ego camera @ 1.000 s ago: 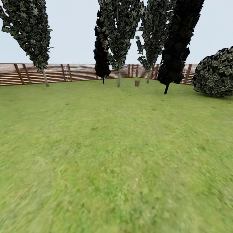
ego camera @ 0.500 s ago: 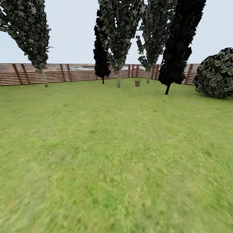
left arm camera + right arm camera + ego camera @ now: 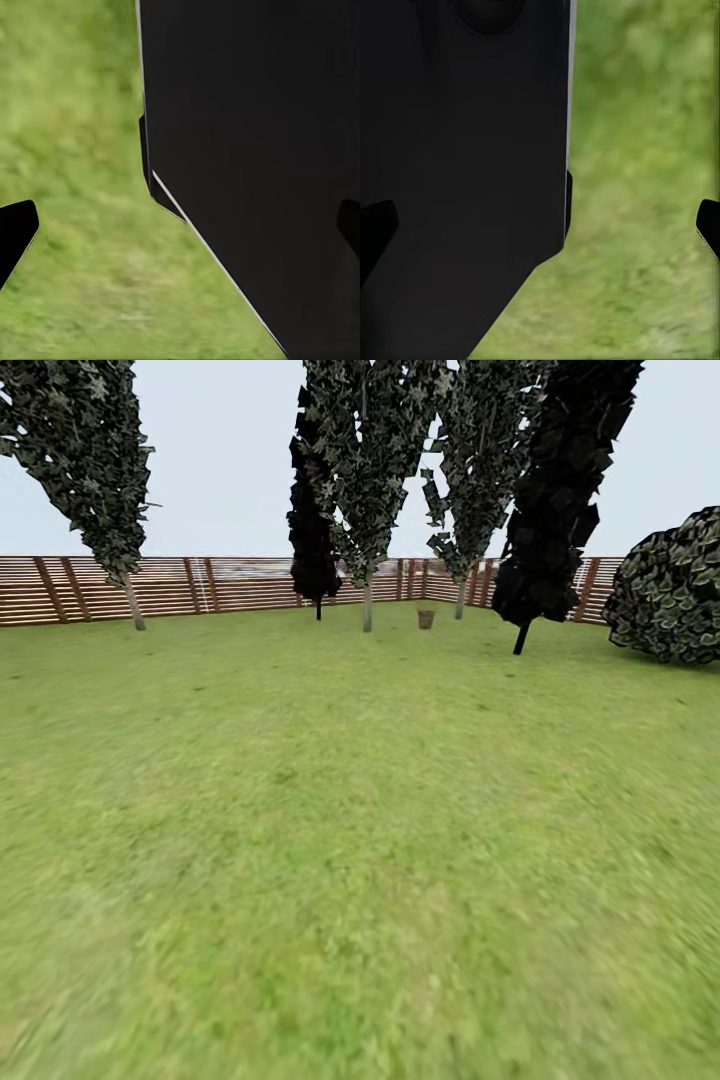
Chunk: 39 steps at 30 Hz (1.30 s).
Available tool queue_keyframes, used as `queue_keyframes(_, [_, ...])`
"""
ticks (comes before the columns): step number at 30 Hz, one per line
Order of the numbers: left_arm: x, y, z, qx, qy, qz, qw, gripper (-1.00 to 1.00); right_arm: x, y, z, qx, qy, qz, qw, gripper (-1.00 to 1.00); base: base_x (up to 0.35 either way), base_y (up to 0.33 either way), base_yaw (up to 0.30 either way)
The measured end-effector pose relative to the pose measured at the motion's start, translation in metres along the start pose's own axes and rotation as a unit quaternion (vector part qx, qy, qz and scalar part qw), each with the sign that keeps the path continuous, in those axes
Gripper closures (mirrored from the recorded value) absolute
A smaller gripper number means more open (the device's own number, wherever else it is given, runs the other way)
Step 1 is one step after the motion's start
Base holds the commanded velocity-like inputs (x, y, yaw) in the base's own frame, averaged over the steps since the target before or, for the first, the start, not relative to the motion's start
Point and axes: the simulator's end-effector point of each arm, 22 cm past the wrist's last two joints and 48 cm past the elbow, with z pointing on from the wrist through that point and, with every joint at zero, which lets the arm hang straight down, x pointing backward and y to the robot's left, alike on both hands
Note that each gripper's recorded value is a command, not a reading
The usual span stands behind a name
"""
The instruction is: Take the three Easter eggs out of the wicker basket on the lawn in the garden, then place them on the lawn next to a single tree (choose any tree) so that all three eggs are next to the same tree and none are left in the basket.
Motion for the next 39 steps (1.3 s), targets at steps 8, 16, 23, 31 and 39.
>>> queue_keyframes(8, [-0.0002, 0.0001, 0.0, 0.0, 0.0, 0.0, 1.0, -1.0, 0.0, 0.0, 0.0, 0.0, 0.0, 0.0, 1.0, -1.0, 0.33, 0.0, 0.0])
queue_keyframes(16, [-0.0002, 0.0004, 0.0, 0.0, 0.0, 0.0, 1.0, -1.0, -0.0005, -0.0001, 0.0, 0.0, 0.0, -0.001, 1.0, -1.0, 0.331, 0.0, 0.0])
queue_keyframes(23, [-0.0001, 0.0006, 0.0, 0.0, 0.0, 0.0, 1.0, -1.0, 0.0, -0.0002, 0.0, 0.0, 0.0, -0.003, 1.0, -1.0, 0.33, 0.0, 0.0])
queue_keyframes(31, [-0.0004, 0.0005, 0.0, 0.0, 0.0, 0.0, 1.0, -1.0, 0.0, -0.0001, 0.0, 0.0, 0.0, 0.0, 1.0, -1.0, 0.33, 0.0, 0.0])
queue_keyframes(39, [-0.0002, 0.0007, 0.0, 0.0, 0.0, 0.0, 1.0, -1.0, -0.0003, -0.0001, 0.0, 0.0, 0.0, 0.001, 1.0, -1.0, 0.33, 0.0, 0.0])
